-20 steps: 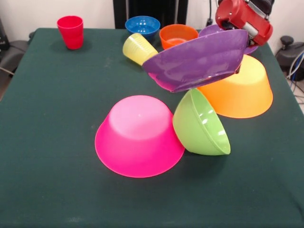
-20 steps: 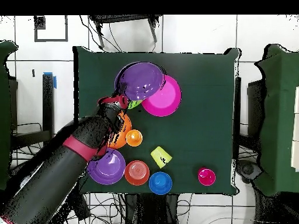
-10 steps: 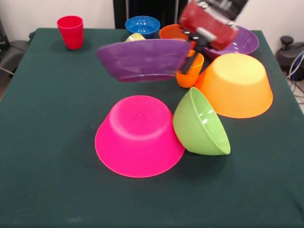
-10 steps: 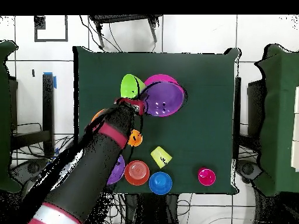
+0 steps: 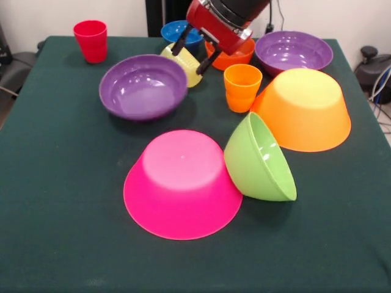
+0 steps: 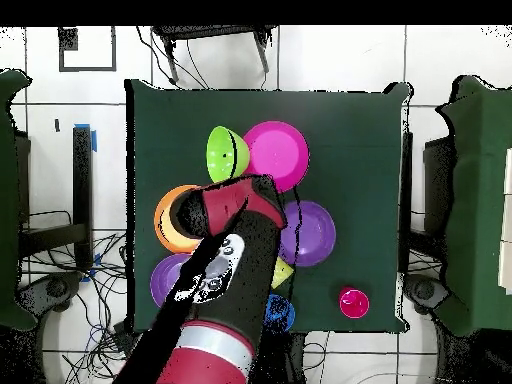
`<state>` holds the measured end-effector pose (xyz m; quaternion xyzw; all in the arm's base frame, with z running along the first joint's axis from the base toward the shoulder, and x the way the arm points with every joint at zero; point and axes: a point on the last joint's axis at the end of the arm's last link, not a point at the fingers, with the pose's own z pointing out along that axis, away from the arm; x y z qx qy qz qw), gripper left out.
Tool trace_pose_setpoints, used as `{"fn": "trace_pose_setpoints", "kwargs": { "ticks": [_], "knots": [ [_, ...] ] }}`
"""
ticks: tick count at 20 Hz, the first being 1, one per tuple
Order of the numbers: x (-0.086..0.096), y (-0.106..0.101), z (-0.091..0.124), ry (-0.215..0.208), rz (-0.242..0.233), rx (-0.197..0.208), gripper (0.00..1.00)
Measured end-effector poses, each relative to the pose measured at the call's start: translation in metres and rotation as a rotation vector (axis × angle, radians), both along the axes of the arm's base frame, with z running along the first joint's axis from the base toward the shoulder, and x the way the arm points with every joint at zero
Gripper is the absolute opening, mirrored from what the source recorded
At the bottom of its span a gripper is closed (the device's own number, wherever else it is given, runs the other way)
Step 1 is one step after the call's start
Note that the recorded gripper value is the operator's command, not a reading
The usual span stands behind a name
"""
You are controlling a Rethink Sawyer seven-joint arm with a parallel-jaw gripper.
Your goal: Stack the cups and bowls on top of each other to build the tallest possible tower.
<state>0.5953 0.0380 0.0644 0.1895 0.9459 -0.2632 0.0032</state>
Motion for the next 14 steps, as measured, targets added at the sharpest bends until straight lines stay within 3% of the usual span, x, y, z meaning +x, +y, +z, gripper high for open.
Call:
{"fn": "trace_pose_setpoints", "kwargs": {
  "ticks": [5,8,14],
  "knots": [
    [-0.005,0.018,-0.003,0.047,0.01,0.075,1.0],
    [-0.009,0.05,0.0,0.04,0.031,0.145,1.0],
    [-0.01,0.086,0.019,0.017,0.054,0.222,1.0]
  ]
}}
